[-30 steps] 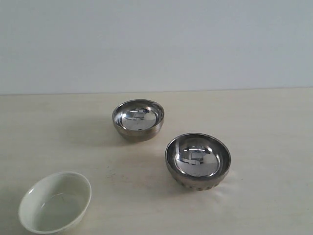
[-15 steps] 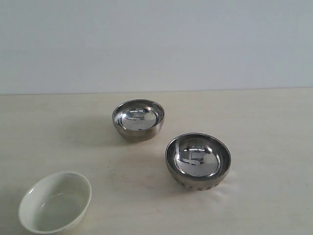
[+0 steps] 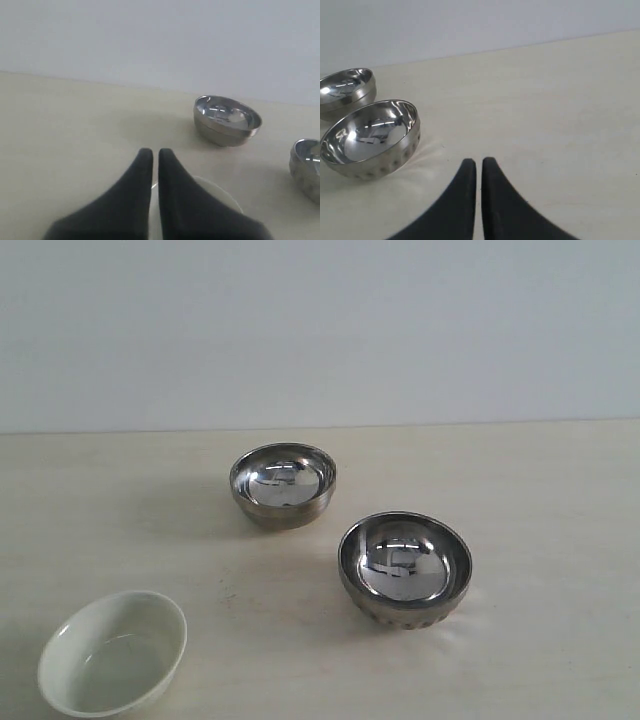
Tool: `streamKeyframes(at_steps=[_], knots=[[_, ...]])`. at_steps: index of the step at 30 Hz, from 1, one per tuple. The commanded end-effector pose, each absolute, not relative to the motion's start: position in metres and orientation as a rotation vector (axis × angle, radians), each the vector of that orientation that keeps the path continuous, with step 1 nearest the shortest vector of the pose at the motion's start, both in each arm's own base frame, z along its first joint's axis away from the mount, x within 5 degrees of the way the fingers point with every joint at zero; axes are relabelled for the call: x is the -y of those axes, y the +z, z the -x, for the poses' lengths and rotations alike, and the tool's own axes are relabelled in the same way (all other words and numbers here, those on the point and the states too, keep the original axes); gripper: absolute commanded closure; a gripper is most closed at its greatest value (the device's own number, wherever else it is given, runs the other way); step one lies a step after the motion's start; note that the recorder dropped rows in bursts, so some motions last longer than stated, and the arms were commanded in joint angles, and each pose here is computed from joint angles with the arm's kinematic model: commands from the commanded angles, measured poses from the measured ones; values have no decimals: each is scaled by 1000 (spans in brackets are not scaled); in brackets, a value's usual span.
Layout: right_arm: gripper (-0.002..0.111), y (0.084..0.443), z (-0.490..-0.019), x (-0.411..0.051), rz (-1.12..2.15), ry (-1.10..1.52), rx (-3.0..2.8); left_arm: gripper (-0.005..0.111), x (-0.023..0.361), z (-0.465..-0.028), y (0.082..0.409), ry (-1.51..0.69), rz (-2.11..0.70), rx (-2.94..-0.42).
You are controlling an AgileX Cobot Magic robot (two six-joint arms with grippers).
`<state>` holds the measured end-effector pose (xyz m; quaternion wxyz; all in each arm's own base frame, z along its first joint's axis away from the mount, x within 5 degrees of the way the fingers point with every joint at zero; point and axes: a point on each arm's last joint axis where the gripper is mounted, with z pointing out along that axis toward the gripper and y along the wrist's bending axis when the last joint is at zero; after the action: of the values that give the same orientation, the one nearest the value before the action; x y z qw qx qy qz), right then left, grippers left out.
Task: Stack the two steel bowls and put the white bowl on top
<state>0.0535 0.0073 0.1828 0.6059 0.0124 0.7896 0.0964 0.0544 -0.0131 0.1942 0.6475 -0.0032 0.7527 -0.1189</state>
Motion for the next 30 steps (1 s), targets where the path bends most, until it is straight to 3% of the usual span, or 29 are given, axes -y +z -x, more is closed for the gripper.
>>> streamKeyframes(at_steps=[1, 9, 19, 30], knots=[[108, 184, -54, -7, -25, 214, -1810, 103, 13, -55, 199, -412, 154, -1648], [108, 184, -54, -7, -25, 214, -1810, 103, 3, -56, 214, -562, 416, -1437], [108, 184, -54, -7, -25, 214, -1810, 103, 2, -56, 214, -822, 669, -1374], [108, 184, -54, -7, -25, 214, -1810, 103, 3, -56, 214, -880, 714, -1367]])
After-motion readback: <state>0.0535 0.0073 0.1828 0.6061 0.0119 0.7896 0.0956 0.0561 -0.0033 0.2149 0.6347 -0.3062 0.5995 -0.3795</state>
